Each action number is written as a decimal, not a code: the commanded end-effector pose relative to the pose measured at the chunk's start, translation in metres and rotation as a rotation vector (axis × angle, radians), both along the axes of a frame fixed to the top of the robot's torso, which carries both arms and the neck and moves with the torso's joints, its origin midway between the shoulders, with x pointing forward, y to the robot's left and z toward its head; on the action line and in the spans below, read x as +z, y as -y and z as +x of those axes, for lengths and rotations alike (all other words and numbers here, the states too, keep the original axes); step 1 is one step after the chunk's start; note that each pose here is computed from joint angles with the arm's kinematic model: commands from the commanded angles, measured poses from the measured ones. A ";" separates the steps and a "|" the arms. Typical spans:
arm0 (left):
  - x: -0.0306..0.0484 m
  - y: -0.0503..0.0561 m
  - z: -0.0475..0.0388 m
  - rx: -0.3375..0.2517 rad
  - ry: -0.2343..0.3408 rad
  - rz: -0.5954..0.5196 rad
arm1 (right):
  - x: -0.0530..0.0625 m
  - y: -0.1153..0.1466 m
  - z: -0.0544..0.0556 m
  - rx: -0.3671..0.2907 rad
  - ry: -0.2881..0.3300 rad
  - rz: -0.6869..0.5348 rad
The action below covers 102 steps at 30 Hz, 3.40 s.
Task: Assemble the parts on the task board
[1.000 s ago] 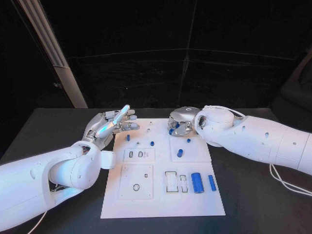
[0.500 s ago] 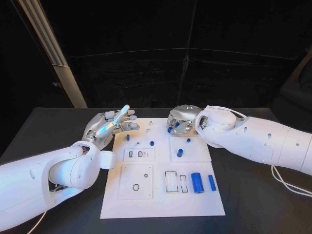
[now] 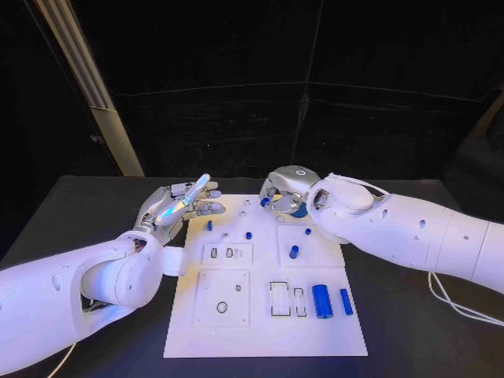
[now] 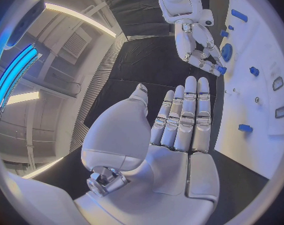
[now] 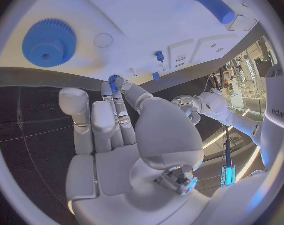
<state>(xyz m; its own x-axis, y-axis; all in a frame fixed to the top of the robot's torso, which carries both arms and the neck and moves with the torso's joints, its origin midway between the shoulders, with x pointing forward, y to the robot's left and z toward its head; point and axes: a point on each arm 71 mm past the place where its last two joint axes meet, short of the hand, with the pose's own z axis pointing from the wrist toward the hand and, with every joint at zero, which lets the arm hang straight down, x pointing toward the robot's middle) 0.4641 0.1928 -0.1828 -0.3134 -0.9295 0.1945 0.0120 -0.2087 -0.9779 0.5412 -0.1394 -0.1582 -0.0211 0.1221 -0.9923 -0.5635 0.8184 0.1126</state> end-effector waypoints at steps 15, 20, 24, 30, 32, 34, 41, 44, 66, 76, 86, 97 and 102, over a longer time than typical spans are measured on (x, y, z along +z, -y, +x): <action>0.0040 0.005 0.0010 -0.026 0.007 -0.011 | 0.003 -0.021 0.015 -0.023 0.037 0.034; 0.0053 0.006 0.0010 -0.030 0.008 -0.012 | 0.002 -0.023 0.017 -0.027 0.036 0.030; 0.0056 0.007 0.0011 -0.032 0.008 -0.012 | 0.001 -0.025 0.019 -0.027 0.034 0.027; 0.0059 0.007 0.0013 -0.032 0.008 -0.012 | 0.000 -0.028 0.020 -0.021 0.024 0.019; 0.0061 0.007 0.0014 -0.032 0.008 -0.012 | -0.001 -0.029 0.020 -0.018 0.020 0.016; 0.0063 0.007 0.0016 -0.032 0.008 -0.012 | -0.001 -0.031 0.020 -0.013 0.017 0.015; 0.0069 0.007 0.0022 -0.031 0.009 -0.011 | -0.001 -0.033 0.019 -0.002 0.011 0.011; 0.0071 0.007 0.0025 -0.030 0.010 -0.011 | -0.001 -0.033 0.019 0.000 0.007 0.008; 0.0070 0.005 0.0039 -0.028 0.009 -0.009 | 0.000 -0.032 0.017 -0.001 0.016 -0.002; 0.0066 0.005 0.0043 -0.030 0.006 -0.008 | 0.002 -0.031 0.018 0.000 0.043 0.022; 0.0065 0.002 0.0045 -0.023 0.004 -0.005 | 0.010 -0.005 0.009 -0.016 0.070 0.082; 0.0064 -0.004 0.0044 -0.013 0.003 -0.001 | 0.019 0.065 -0.006 -0.165 -0.073 0.139; 0.0061 -0.005 0.0049 -0.013 0.003 -0.001 | 0.015 0.085 -0.006 -0.229 -0.133 0.107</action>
<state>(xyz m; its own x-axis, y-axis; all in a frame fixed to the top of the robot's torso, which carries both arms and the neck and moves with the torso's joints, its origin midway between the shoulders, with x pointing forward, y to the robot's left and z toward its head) 0.4690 0.1985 -0.1782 -0.3115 -0.9312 0.1894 0.0082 -0.2019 -0.9794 0.5338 -0.2227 -0.1388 -0.0377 0.2371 -0.9708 -0.3986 0.8873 0.2321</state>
